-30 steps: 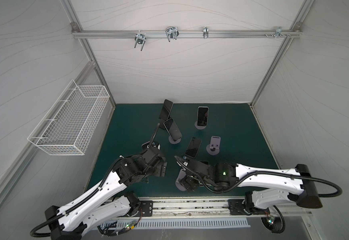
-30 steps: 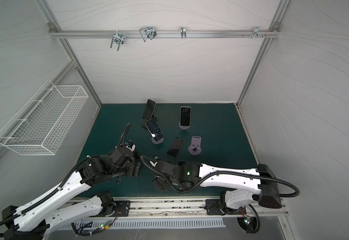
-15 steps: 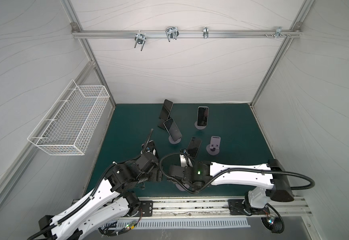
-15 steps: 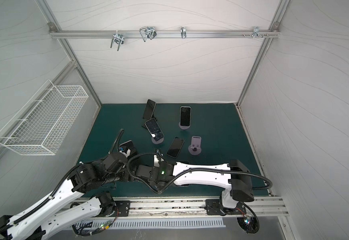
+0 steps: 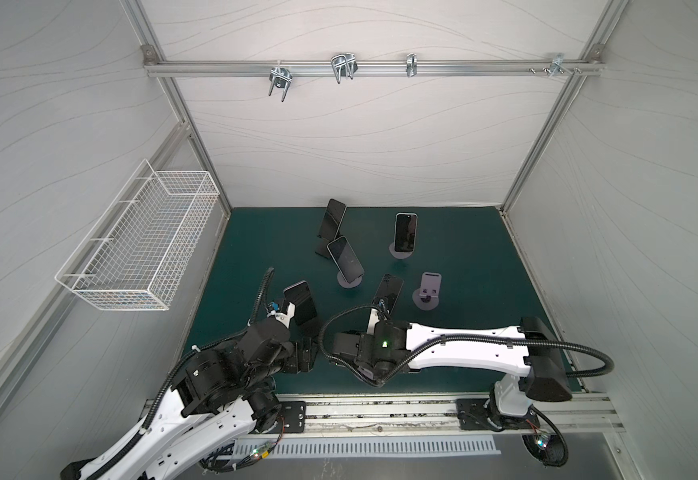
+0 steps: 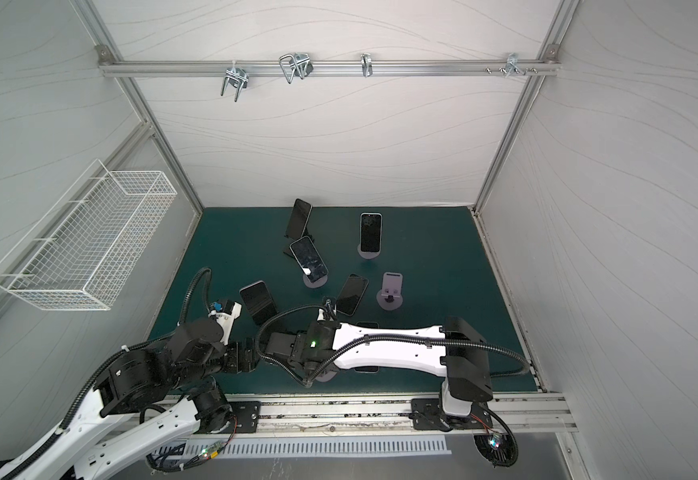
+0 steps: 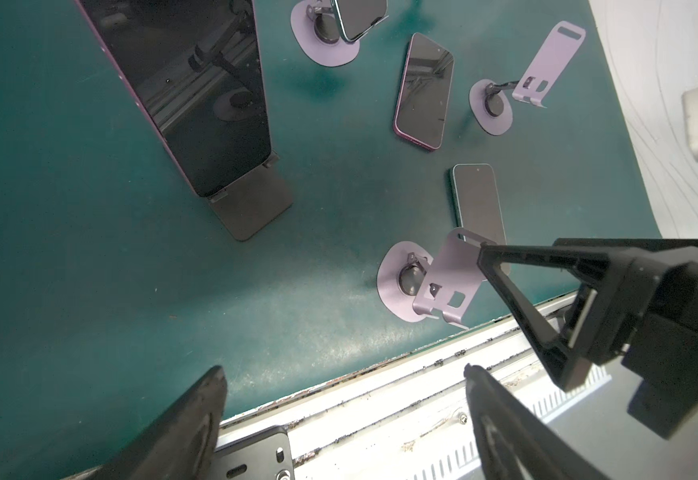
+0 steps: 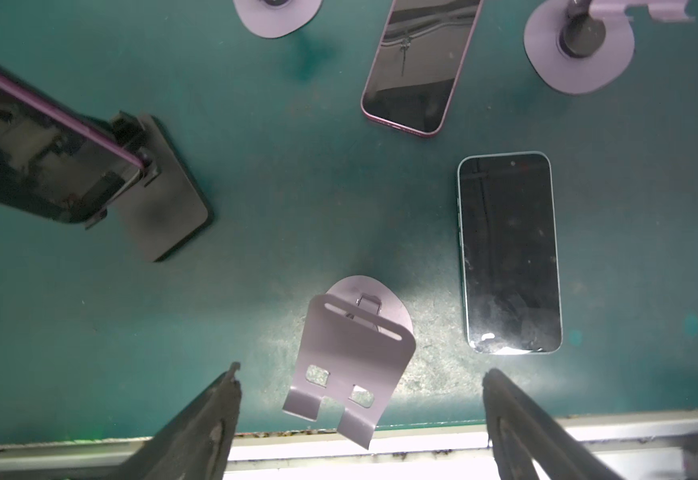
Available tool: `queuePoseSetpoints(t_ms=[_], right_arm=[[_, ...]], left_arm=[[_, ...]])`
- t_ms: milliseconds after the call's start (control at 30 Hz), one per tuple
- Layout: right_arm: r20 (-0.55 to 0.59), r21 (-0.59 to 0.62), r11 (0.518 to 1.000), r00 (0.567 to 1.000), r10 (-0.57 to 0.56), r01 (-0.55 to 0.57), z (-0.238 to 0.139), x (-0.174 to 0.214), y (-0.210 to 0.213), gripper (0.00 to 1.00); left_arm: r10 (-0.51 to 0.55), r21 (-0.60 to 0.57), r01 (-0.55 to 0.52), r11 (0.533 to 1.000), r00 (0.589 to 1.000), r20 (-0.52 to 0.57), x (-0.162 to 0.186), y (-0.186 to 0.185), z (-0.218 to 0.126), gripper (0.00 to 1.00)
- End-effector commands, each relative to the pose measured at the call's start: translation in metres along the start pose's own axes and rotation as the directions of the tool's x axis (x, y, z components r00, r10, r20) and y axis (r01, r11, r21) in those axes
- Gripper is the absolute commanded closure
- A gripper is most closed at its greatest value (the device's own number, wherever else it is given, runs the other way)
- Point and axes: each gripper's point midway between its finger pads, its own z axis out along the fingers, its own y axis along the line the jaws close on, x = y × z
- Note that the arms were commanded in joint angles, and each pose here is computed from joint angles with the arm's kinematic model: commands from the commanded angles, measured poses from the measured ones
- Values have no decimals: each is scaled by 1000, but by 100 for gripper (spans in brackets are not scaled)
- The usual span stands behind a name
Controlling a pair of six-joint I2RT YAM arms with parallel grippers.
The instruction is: Remove the phone from the phone stand
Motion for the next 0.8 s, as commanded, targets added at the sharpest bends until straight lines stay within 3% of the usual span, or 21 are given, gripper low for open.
queuePoseSetpoints(t_ms=[0, 300, 533, 767], right_arm=[[12, 90, 994, 998, 66, -67, 10, 6, -15, 8], [-3, 109, 989, 995, 101, -100, 29, 14, -11, 8], [-13, 187, 978, 995, 102, -98, 50, 19, -13, 16], [-24, 177, 980, 995, 95, -89, 60, 18, -6, 20]], left_arm=[[-17, -2, 17, 1000, 1000, 10, 1, 2, -1, 10], [-10, -4, 10, 1000, 1000, 16, 0, 2, 3, 11], [-2, -13, 2, 1000, 1000, 5, 0, 1, 5, 11], [-4, -13, 4, 1000, 1000, 11, 0, 2, 4, 11]])
